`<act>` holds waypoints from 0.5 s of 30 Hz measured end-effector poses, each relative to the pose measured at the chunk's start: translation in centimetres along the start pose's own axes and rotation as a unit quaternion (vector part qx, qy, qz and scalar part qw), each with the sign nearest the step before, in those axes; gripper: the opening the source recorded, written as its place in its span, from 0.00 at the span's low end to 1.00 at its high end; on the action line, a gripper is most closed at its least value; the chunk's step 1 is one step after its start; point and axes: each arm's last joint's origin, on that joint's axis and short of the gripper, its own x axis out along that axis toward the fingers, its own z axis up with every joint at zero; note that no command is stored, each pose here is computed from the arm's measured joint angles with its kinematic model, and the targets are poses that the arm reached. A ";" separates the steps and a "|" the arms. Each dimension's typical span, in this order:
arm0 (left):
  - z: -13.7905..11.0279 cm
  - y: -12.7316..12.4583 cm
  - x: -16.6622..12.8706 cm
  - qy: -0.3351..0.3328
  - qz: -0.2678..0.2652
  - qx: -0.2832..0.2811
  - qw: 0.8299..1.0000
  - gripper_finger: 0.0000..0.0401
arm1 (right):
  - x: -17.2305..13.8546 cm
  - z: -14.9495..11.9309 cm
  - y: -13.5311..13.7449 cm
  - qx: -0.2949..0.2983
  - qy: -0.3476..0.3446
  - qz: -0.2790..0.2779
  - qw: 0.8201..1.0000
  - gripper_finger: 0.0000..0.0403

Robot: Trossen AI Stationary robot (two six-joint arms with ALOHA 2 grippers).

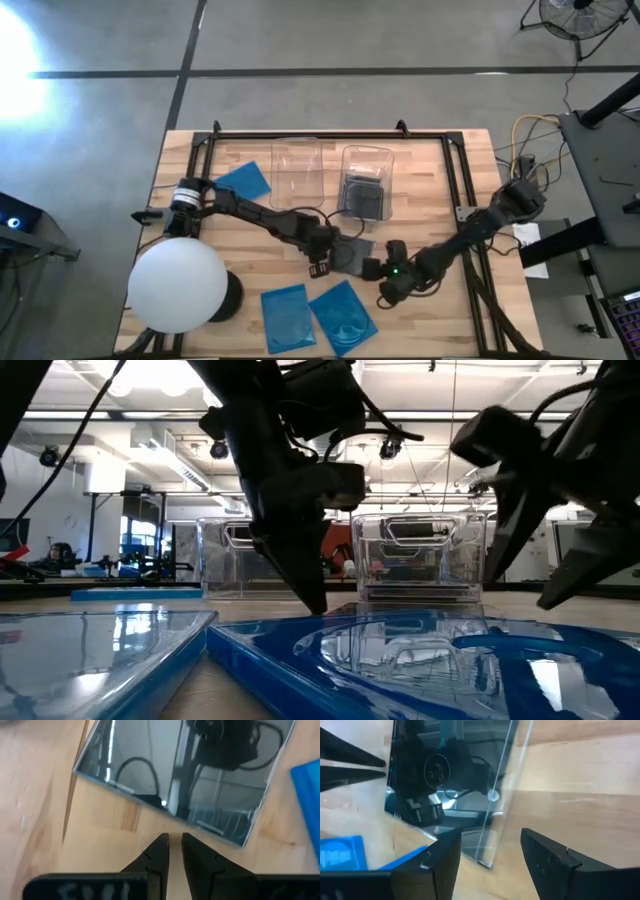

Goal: Pick & place jewel cases by type
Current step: Put the black CD case into the right transparent bin

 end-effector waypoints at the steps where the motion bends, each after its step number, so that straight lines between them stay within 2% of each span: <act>1: 0.1 -0.1 0.0 -0.003 -0.007 0.000 1.000 0.09 | 0.3 0.0 0.0 0.002 0.000 -0.002 1.000 0.50; 8: 0.4 -0.2 0.2 -0.022 -0.020 -0.007 1.000 0.09 | 2.0 0.3 -0.3 0.016 -0.001 -0.027 1.000 0.50; 15: 0.2 -0.2 0.4 -0.015 -0.025 -0.003 1.000 0.09 | 3.1 1.1 0.7 -0.013 0.011 -0.009 1.000 0.50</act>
